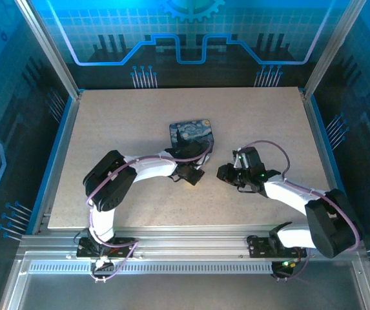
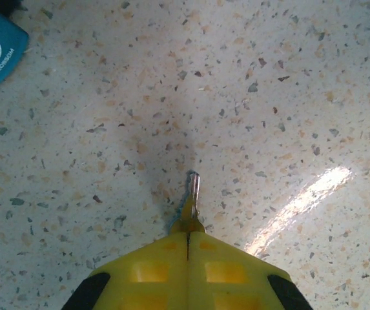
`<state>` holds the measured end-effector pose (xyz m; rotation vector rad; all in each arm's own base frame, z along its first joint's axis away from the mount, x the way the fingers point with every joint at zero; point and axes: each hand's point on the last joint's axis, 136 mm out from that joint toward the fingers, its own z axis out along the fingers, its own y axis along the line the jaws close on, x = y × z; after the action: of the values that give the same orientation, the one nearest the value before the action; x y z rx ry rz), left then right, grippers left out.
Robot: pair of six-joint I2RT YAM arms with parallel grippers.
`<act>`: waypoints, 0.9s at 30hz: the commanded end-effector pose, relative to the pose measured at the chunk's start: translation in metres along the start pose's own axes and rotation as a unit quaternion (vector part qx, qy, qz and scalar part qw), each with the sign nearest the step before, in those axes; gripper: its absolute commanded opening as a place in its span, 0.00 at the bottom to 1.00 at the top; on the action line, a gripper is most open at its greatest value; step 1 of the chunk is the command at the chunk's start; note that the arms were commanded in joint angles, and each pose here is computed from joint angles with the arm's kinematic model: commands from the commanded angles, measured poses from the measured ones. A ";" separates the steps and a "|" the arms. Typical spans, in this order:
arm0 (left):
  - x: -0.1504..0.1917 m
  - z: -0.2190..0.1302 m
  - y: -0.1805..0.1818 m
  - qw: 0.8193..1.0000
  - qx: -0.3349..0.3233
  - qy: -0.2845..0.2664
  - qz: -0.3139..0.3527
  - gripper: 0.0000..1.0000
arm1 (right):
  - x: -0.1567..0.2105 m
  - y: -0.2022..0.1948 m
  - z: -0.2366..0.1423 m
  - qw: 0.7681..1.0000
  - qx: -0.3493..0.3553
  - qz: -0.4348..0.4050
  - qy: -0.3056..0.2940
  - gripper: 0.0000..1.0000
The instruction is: Unlock a padlock with a key
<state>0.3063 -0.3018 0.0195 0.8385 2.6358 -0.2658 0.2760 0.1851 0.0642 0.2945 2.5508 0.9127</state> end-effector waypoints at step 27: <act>-0.006 -0.086 -0.008 0.988 0.045 -0.141 0.033 0.00 | -0.005 0.075 -0.009 0.987 -0.151 -0.012 0.049 0.41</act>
<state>0.2831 -0.2857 0.0888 0.8157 2.3998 -0.4195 0.2854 0.2158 0.0950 0.2712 2.4934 1.2003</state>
